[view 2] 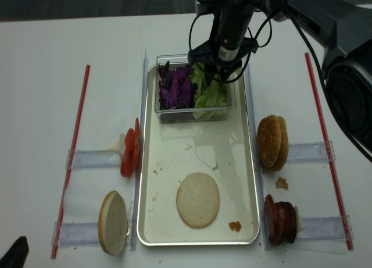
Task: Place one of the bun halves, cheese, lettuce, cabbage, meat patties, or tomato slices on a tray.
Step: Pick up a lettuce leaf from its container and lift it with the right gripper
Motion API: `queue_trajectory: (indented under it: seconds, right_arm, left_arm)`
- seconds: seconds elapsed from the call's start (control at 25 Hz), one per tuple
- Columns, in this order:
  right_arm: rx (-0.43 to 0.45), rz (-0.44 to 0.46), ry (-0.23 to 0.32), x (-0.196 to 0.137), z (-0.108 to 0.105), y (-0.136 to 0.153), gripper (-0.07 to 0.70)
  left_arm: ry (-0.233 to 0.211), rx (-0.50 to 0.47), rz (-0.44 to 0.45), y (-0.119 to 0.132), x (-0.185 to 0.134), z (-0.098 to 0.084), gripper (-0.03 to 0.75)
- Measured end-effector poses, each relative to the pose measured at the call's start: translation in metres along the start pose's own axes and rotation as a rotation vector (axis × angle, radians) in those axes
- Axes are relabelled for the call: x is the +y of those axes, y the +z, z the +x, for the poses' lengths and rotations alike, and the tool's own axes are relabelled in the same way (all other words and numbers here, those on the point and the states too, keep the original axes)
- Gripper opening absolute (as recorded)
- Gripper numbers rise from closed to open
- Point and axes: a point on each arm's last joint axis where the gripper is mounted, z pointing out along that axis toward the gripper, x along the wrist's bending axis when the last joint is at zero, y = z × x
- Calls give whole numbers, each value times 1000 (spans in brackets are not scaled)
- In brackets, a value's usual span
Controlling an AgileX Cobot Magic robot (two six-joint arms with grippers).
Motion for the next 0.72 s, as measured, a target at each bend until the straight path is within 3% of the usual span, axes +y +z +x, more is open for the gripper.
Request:
queue_trajectory:
  seconds: [0.4,0.56,0.72]
  right_arm:
    - [-16,-1,9,0,-1,0,174]
    - [-20,-1,8,0,-2,0,62]
    - [-22,-1,7,0,-2,0,36]
  left_arm:
    - [0,0,0,0,0,0,412]
    - [-2,0,0,0,0,0,412]
    - [-2,2,0,0,0,0,412]
